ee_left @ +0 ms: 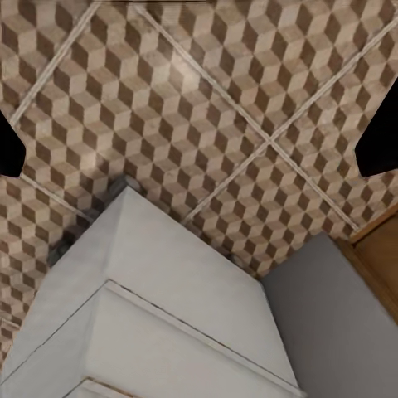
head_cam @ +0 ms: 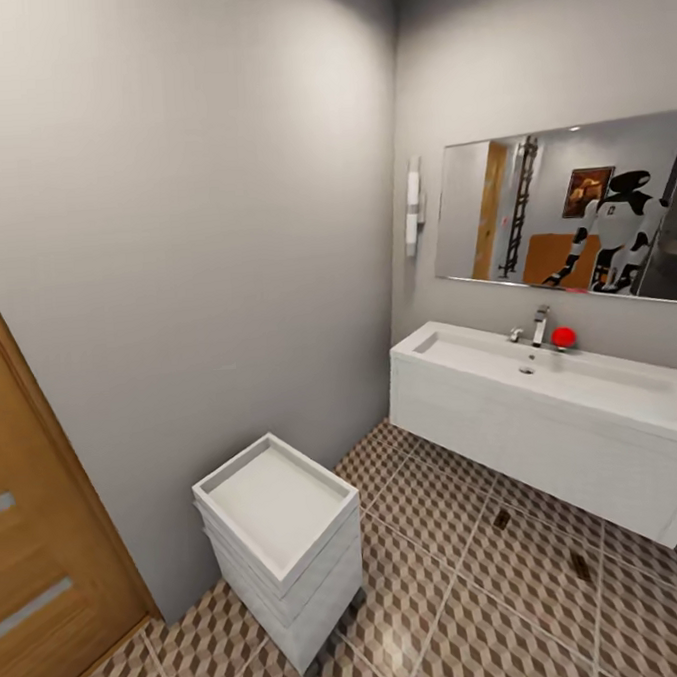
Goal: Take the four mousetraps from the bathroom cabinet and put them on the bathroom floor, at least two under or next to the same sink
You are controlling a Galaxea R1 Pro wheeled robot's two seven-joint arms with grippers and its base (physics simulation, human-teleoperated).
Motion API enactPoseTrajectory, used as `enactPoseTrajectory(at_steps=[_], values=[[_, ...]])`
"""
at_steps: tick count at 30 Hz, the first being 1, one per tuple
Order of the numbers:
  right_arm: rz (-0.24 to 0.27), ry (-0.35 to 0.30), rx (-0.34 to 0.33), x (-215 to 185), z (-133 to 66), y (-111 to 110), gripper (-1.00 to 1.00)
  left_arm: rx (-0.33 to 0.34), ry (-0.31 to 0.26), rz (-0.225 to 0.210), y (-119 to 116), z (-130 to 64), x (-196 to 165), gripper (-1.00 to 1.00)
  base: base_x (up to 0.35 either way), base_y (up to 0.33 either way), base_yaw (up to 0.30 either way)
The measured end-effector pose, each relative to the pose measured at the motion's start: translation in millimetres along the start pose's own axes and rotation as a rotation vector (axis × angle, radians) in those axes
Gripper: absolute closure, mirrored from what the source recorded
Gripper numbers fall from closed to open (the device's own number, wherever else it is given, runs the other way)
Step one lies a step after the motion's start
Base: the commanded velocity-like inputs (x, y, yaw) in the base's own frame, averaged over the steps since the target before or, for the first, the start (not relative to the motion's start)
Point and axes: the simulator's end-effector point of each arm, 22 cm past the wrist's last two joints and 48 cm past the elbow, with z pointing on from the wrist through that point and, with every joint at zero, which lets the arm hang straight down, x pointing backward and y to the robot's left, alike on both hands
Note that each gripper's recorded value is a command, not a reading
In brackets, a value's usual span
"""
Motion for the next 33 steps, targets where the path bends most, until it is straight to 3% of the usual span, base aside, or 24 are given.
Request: enactPoseTrajectory(at_steps=[33], values=[[0.001, 0.021, -0.002, 8.2, -2.0, 1.1, -1.00, 0.001, 0.021, 0.001, -0.7, -1.5, 8.4, -1.00, 0.000, 0.000, 0.264]])
